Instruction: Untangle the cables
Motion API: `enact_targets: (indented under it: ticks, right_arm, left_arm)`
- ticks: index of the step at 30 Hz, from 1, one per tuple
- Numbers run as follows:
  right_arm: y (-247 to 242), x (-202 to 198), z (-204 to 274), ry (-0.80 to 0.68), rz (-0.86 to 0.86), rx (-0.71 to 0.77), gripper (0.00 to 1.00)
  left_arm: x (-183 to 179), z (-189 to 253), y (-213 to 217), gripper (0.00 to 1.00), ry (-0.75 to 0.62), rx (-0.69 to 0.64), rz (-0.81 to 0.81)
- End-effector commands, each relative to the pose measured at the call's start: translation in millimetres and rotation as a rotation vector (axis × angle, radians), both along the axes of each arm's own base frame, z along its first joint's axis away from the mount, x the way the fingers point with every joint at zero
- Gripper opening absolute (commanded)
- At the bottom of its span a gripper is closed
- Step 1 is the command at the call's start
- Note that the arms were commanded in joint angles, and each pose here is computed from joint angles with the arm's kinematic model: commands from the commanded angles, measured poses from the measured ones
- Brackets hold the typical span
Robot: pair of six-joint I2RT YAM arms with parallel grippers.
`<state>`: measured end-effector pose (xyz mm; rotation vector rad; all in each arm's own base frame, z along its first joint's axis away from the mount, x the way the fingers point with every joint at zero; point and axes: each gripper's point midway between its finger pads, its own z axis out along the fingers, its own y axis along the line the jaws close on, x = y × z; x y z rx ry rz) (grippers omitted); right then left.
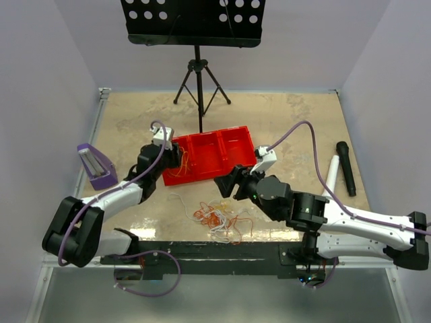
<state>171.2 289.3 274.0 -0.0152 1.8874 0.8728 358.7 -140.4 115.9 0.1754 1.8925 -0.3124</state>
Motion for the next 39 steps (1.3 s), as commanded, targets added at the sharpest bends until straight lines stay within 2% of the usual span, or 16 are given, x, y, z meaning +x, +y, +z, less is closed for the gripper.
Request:
enact_targets:
  ticks: [1, 4, 7, 10, 12, 14, 16, 19, 22, 25, 28, 31, 39]
  right_arm:
    - [11.4, 8.8, 15.2, -0.025, 0.014, 0.024, 0.69]
    - [16.7, 16.6, 11.6, -0.015, 0.017, 0.002, 0.67]
    - [19.4, 22.2, 7.7, -0.005, 0.019, -0.009, 0.66]
    - [18.0, 24.7, -0.6, 0.012, 0.011, -0.021, 0.64]
    - [14.9, 25.5, -10.9, 0.032, 0.005, -0.032, 0.63]
    - [10.9, 24.4, -22.9, 0.058, -0.001, -0.043, 0.63]
    - [5.6, 22.0, -32.3, 0.082, -0.010, -0.046, 0.64]
    - [-5.1, 19.0, -40.2, 0.114, -0.032, -0.042, 0.64]
    - [-18.6, 15.2, -44.5, 0.146, -0.063, -0.032, 0.64]
    - [-33.8, 9.7, -44.2, 0.165, -0.089, -0.002, 0.64]
    - [-46.8, 4.6, -39.8, 0.173, -0.102, 0.037, 0.64]
    - [-54.3, 1.7, -35.1, 0.172, -0.108, 0.062, 0.64]
    - [-51.9, 3.9, -29.7, 0.152, -0.100, 0.041, 0.63]
  left_arm:
    - [13.1, 36.3, -3.3, 0.52, -0.076, 0.022, -0.010]
    - [13.6, 44.7, 3.2, 0.51, -0.058, 0.041, 0.023]
    - [12.6, 53.6, 9.5, 0.45, -0.042, 0.047, 0.058]
    - [8.6, 65.8, 4.9, 0.44, -0.040, 0.069, 0.008]
    - [-2.4, 76.3, -16.9, 0.46, -0.048, 0.090, -0.163]
    - [-32.8, 80.2, -50.4, 0.58, -0.054, 0.108, -0.457]
    - [-81.6, 70.8, -80.2, 0.69, -0.032, 0.094, -0.757]
    - [-152.7, 47.4, -113.7, 0.75, -0.051, 0.182, -1.113]
    - [-185.5, 27.5, -131.0, 0.79, -0.076, 0.235, -1.268]
    - [-177.5, 17.6, -141.3, 0.79, -0.088, 0.245, -1.277]
    - [-174.0, 5.2, -144.6, 0.74, -0.137, 0.309, -1.330]
    - [-178.6, -8.0, -146.7, 0.63, -0.133, 0.347, -1.399]
    - [-186.4, -20.1, -154.7, 0.42, -0.171, 0.421, -1.518]
